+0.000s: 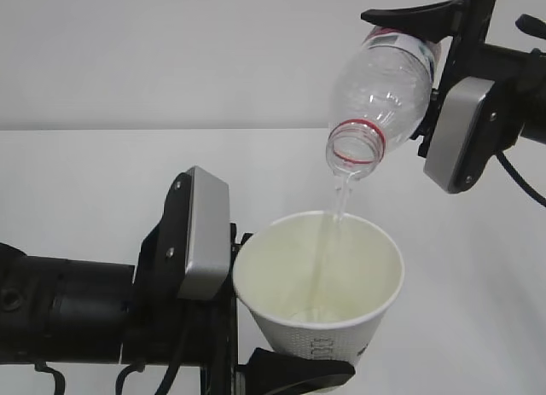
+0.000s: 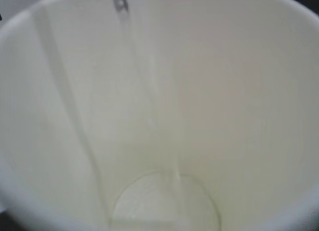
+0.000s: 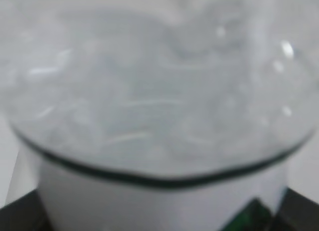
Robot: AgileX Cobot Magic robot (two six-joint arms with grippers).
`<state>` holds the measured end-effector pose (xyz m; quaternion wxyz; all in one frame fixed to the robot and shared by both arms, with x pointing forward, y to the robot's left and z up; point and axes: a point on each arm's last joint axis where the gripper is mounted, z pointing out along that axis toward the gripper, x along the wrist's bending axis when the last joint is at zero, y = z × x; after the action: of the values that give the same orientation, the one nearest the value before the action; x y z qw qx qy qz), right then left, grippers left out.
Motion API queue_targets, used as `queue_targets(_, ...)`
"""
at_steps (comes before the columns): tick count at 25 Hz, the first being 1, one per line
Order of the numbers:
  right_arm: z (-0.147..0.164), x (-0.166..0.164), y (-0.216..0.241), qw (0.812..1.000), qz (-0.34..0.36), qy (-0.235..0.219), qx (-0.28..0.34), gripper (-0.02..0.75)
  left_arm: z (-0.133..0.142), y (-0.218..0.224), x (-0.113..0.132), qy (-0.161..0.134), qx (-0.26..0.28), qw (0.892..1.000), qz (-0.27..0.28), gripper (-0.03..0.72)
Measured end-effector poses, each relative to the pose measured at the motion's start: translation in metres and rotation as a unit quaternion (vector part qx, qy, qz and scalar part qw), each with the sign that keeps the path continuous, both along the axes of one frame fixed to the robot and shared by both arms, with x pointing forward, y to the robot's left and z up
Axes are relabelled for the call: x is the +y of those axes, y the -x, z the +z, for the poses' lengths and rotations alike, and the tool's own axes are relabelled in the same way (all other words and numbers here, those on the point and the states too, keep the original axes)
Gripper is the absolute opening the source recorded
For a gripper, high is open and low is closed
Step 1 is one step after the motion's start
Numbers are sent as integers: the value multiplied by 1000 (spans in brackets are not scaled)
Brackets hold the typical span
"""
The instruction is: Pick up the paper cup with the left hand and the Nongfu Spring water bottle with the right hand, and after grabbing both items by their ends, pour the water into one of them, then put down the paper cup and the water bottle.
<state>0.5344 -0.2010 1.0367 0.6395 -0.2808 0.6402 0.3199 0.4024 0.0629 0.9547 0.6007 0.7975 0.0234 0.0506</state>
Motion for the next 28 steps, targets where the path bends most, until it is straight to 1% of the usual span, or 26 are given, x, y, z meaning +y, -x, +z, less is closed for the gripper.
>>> queue_targets(13,1,0,-1,1000,0,2,-2,530,1,-1,0,4,4,1000,9,540)
queue_targets(22,1,1,0,1000,9,11,-5,530,1,-1,0,4,4,1000,9,540)
queue_targets(28,9,2,-4,1000,13,17,-23,530,1,-1,0,4,4,1000,9,540)
